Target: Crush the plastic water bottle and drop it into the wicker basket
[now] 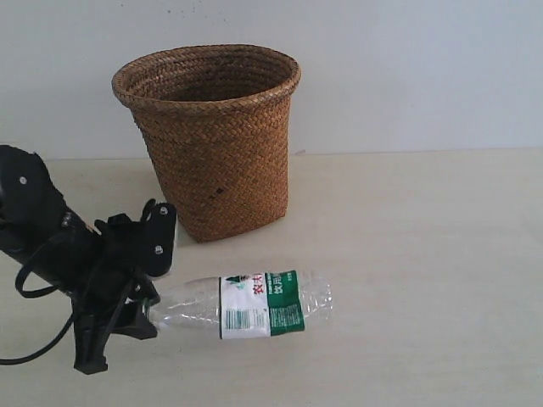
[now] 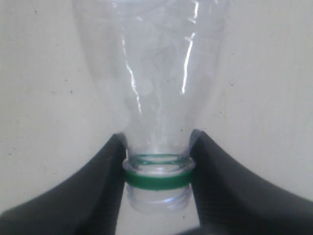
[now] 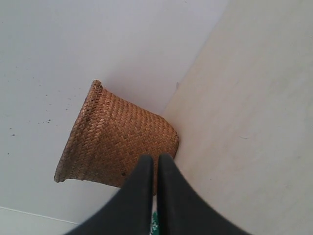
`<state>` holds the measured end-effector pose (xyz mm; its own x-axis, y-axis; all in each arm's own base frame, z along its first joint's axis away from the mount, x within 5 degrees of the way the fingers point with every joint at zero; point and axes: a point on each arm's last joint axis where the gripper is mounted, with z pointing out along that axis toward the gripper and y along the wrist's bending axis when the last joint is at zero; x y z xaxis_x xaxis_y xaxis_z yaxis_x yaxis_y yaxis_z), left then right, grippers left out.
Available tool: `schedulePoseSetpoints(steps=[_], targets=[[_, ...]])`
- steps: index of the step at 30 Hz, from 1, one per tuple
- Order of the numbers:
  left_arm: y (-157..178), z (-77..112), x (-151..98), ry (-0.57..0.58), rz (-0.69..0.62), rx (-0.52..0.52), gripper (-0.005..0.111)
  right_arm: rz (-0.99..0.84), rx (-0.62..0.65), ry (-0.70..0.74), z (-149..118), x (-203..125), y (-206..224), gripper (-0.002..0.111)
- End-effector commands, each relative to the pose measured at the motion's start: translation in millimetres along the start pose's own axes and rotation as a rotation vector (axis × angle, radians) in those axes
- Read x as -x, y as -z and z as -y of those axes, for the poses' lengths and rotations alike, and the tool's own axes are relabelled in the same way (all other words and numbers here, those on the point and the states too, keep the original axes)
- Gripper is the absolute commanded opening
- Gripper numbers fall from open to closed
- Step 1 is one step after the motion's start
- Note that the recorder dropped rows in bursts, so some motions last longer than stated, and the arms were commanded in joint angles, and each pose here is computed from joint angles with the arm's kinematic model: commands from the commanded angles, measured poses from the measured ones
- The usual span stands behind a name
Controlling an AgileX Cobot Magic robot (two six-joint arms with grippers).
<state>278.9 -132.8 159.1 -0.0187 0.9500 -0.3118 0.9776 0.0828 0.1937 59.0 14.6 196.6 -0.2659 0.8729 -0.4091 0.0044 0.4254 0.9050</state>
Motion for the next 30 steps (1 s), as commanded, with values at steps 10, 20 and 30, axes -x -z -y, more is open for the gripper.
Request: schedulePoseSetpoints(steps=[10,20,30], targets=[[90,18.8,24,-0.024,0.158,0.074,0.004,0.007,0.002,0.007,0,0,0,0.000],[110,26.2,26,0.149,0.194,0.083,0.004,0.007,0.002,0.007,0,0,0,0.000],[114,6.1,18,0.057,0.044,0.225,0.004,0.007,0.002,0.007,0,0,0,0.000]])
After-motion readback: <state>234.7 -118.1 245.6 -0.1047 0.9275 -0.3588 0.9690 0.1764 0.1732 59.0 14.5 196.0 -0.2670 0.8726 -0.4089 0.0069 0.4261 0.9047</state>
